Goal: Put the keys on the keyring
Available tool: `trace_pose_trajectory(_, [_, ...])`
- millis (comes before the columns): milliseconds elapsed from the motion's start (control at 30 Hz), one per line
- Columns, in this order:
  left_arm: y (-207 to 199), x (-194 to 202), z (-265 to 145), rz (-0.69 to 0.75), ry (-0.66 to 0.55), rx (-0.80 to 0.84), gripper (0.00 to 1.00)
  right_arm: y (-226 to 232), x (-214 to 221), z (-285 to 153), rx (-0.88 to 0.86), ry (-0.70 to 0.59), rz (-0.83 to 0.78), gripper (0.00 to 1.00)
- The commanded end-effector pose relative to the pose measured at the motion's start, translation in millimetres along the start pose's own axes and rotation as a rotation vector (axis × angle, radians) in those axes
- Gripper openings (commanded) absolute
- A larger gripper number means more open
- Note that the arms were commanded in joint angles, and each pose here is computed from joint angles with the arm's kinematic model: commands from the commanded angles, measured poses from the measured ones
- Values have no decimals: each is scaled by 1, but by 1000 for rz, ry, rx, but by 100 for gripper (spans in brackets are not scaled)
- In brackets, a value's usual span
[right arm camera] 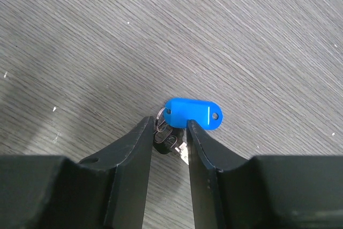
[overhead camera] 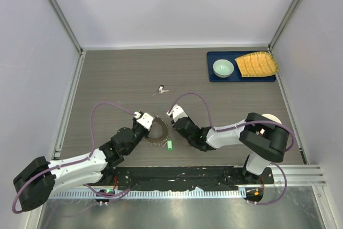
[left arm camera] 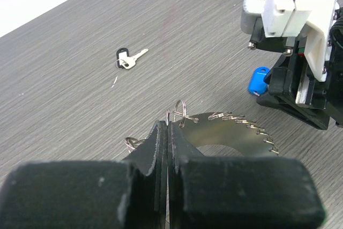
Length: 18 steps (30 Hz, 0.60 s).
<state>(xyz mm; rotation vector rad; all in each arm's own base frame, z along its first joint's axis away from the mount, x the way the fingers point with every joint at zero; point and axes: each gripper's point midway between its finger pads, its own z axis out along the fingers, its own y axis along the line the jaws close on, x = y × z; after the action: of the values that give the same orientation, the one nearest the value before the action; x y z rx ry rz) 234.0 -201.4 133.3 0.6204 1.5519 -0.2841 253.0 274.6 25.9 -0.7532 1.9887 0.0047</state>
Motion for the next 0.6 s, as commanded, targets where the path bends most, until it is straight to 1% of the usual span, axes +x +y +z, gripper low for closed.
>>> trace_pose_trajectory(0, [2, -14, 2, -27, -49, -16, 0, 1, -17, 5, 26, -44, 28, 35])
trace_pose_trajectory(167, [0, -13, 2, -24, -48, -5, 0, 3, -13, 8, 23, -45, 34, 27])
trace_pose_trajectory(200, [0, -14, 2, -25, -50, -5, 0, 4, -14, 7, 21, -45, 31, 19])
trace_pose_trajectory(267, [-1, -13, 2, -22, -48, 3, 0, 3, -18, 4, 13, -51, 35, 11])
trace_pose_trajectory(300, [-2, -14, 2, -18, -51, 9, 0, 3, -19, 3, 7, -53, 33, 3])
trace_pose_trajectory(333, [-3, -14, 2, -18, -53, 14, 0, 2, -21, 0, 4, -55, 29, 1])
trace_pose_trajectory(367, [-4, -15, 2, -17, -56, 22, 0, -1, -30, -6, -4, -76, 37, 1])
trace_pose_trajectory(467, [-10, -17, 2, -6, -67, 60, 0, -5, -36, -17, -38, -88, 16, 1])
trace_pose_trajectory(500, [-14, -18, 2, -4, -74, 83, 0, -11, -51, -28, -49, -125, 39, 1])
trace_pose_trajectory(567, [-17, -20, 2, 3, -81, 102, 0, -13, -56, -39, -103, -132, 45, 1])
